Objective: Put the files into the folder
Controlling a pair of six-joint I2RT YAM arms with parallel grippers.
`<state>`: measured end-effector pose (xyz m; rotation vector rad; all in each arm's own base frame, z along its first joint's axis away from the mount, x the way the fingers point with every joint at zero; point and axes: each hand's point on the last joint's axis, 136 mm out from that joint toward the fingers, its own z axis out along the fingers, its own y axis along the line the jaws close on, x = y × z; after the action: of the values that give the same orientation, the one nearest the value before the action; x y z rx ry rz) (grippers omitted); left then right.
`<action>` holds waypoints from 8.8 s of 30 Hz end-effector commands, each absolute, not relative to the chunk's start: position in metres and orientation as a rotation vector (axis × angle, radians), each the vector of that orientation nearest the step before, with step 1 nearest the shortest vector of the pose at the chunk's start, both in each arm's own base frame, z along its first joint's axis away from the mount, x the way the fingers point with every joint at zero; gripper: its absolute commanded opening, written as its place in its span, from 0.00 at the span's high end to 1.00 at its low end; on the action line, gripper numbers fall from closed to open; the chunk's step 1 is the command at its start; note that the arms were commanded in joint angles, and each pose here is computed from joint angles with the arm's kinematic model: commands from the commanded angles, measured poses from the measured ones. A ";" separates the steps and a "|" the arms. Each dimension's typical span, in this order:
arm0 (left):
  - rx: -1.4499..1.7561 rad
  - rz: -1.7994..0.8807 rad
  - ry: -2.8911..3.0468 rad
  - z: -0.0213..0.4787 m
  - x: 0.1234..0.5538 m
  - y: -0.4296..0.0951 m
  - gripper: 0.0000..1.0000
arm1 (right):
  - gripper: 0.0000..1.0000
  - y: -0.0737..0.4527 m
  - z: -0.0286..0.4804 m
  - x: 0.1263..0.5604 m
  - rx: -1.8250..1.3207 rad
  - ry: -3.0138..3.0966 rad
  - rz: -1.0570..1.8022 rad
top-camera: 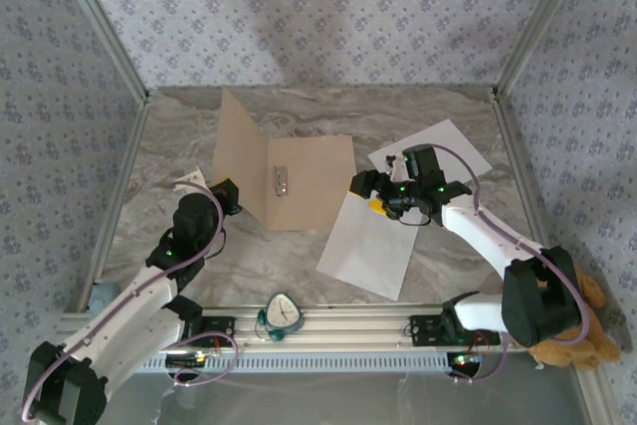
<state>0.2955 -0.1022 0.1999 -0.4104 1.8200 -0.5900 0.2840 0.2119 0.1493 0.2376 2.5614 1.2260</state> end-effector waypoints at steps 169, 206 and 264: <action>0.371 -0.634 2.516 0.176 0.286 -0.288 0.15 | 0.09 0.120 0.101 0.234 0.475 2.732 0.956; 0.524 -0.679 2.775 0.044 0.275 -0.415 0.18 | 0.10 0.094 0.030 0.222 0.588 2.889 0.739; 0.290 -1.194 2.700 0.092 0.266 -0.416 0.18 | 0.10 0.112 0.024 0.224 0.524 2.917 0.744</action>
<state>0.2686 -0.4070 0.0648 0.2678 2.7625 -1.0693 0.2376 0.1150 0.0344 0.5065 2.8544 0.7883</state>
